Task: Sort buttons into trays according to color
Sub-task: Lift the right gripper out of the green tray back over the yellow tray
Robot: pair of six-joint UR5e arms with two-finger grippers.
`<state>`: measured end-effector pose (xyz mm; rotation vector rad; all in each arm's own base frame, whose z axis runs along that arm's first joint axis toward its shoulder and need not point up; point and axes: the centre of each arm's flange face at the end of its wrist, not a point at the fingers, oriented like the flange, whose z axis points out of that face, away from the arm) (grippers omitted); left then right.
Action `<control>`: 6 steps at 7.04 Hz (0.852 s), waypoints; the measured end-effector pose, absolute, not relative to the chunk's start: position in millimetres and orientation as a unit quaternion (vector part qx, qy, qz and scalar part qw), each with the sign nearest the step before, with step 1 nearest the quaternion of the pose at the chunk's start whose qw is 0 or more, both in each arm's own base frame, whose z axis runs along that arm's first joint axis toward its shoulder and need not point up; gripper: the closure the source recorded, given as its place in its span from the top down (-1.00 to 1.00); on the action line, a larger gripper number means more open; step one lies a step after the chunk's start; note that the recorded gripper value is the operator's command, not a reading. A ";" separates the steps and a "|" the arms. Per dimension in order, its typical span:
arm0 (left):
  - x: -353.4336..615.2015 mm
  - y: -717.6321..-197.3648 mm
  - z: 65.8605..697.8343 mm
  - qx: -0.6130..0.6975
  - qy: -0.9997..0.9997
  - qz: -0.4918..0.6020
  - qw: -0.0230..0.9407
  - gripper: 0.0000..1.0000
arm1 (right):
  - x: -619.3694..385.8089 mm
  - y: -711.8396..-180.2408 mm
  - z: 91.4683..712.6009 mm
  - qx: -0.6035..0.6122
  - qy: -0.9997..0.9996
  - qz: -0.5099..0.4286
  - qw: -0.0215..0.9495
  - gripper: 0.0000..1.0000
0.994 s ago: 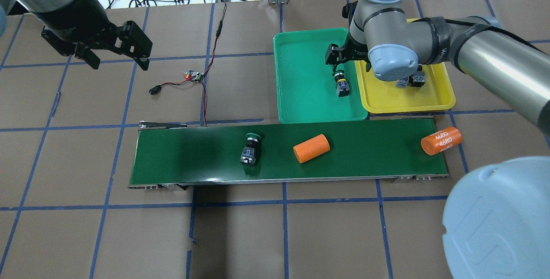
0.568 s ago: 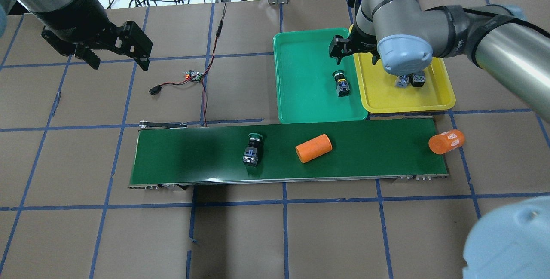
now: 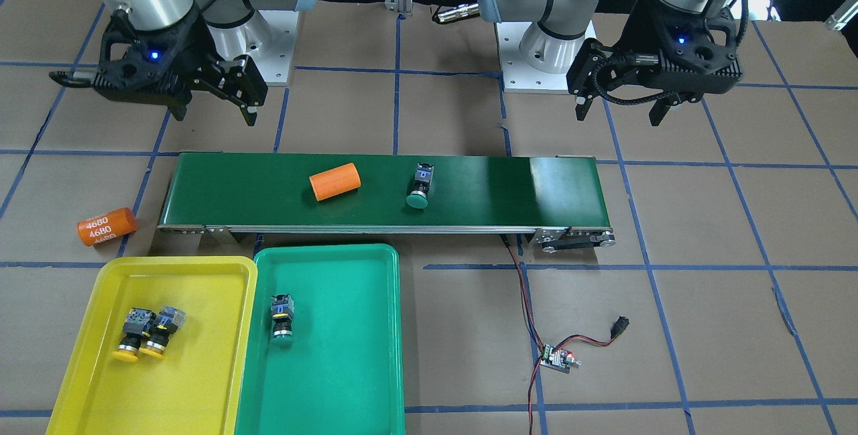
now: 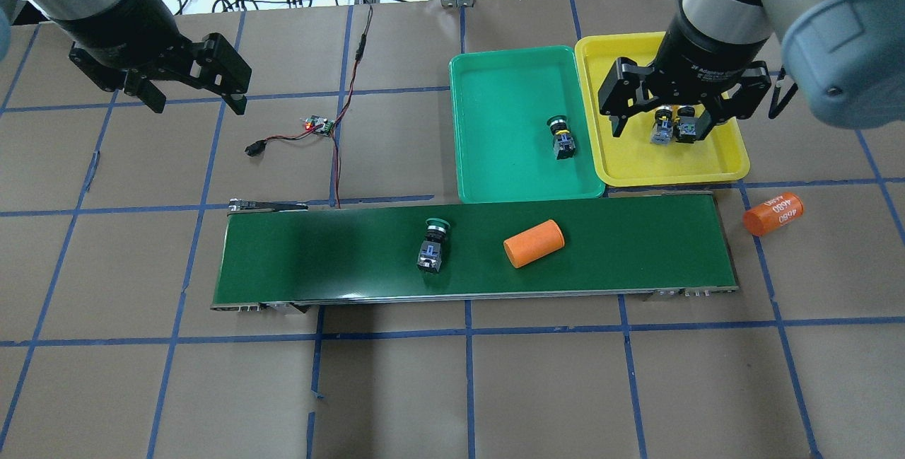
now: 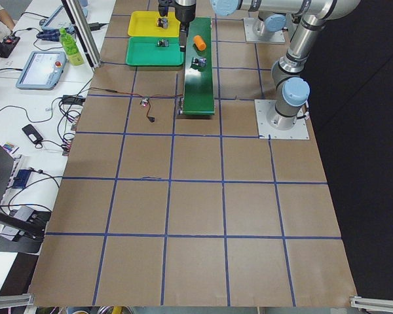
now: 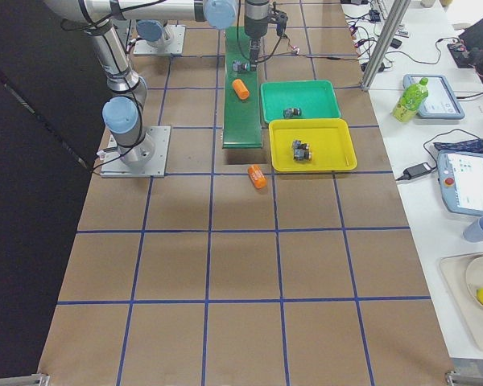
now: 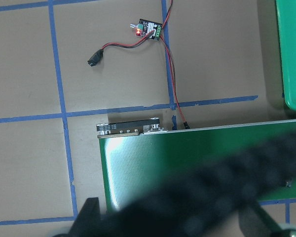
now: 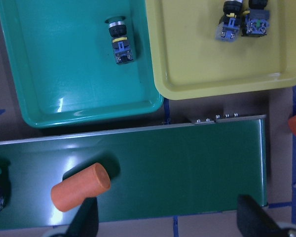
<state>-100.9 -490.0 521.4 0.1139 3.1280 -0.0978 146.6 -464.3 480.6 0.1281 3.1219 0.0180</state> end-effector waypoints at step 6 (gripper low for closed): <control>-99.9 -490.7 520.1 0.035 0.999 -0.030 0.005 1.00 | 141.2 -449.3 458.1 0.043 0.998 0.043 0.001 1.00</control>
